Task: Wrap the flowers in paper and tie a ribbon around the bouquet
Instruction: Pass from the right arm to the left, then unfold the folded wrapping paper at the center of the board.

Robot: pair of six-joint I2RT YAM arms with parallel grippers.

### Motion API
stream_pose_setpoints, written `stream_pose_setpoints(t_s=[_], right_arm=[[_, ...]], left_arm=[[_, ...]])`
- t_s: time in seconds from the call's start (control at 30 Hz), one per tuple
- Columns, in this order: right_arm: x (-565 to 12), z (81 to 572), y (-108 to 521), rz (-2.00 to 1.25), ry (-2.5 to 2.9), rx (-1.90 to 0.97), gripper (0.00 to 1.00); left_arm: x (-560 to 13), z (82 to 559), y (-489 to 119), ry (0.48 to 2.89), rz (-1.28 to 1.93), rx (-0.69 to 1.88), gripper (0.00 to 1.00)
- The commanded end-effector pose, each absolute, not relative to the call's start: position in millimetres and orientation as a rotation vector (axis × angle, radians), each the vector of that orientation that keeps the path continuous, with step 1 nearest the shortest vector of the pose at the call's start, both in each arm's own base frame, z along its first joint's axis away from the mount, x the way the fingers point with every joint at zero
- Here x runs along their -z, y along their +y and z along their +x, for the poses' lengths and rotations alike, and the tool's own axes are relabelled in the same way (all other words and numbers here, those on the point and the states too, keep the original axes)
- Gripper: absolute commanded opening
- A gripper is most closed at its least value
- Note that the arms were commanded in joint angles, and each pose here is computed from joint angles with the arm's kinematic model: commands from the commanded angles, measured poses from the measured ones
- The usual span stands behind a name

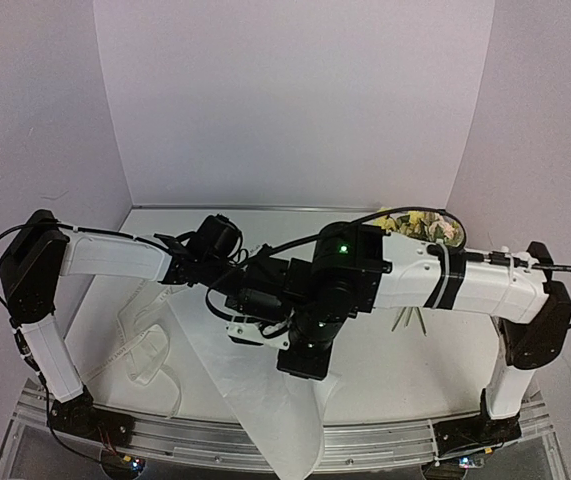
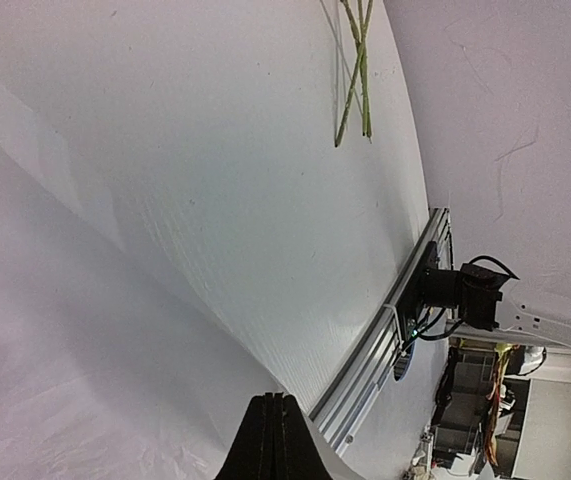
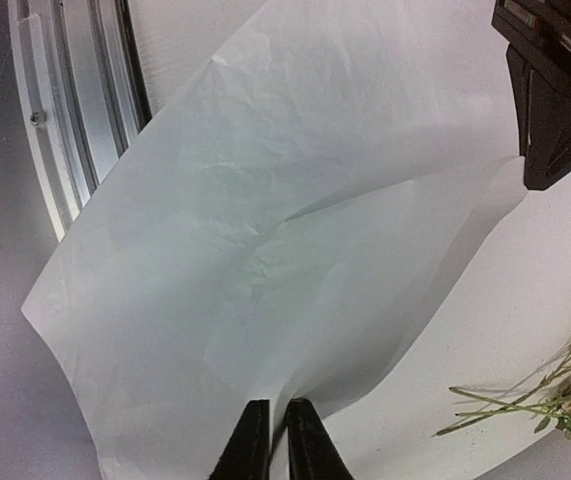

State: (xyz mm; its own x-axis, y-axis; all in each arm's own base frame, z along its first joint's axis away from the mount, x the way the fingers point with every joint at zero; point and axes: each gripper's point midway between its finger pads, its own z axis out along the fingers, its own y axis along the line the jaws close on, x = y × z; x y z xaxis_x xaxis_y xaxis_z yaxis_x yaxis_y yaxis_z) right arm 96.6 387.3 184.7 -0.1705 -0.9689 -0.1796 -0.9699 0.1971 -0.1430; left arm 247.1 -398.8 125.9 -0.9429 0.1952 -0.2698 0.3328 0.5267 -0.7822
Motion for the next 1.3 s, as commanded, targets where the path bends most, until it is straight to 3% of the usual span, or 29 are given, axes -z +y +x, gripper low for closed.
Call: stream_pose_setpoints(t_s=[0.0,0.13,0.33,0.4,0.63,0.9,1.07,1.27], right_arm=[[-202.8,96.1,345.3,-1.822,2.291,0.092,0.31],[-211.1,96.7,337.7,-1.711,2.358,-0.001,0.55],[-237.7,113.8,314.8,-1.484,2.431,-0.101,0.78],[-243.9,128.5,302.7,-1.354,2.47,-0.102,0.81],[-227.3,173.0,281.9,-0.836,2.698,-0.347,0.84],[-171.1,214.1,241.2,-0.384,2.81,-0.232,0.83],[-138.0,221.0,233.3,-0.314,2.843,-0.151,0.83],[-113.5,231.6,239.5,-0.274,2.853,-0.111,0.76]], left_arm=[[-160.7,263.8,-410.6,2.393,0.538,1.401,0.0],[-180.5,271.3,-414.6,2.247,0.624,1.38,0.0],[-206.8,277.8,-422.9,2.091,0.757,1.346,0.0],[-213.7,277.1,-424.8,2.046,0.797,1.345,0.0],[-236.0,267.7,-427.6,1.906,0.886,1.386,0.0],[-303.6,236.0,-409.6,1.655,0.981,1.441,0.0],[-291.0,241.1,-368.2,1.748,0.845,1.257,0.0],[-220.0,278.4,-285.5,2.042,0.46,1.093,0.0]])
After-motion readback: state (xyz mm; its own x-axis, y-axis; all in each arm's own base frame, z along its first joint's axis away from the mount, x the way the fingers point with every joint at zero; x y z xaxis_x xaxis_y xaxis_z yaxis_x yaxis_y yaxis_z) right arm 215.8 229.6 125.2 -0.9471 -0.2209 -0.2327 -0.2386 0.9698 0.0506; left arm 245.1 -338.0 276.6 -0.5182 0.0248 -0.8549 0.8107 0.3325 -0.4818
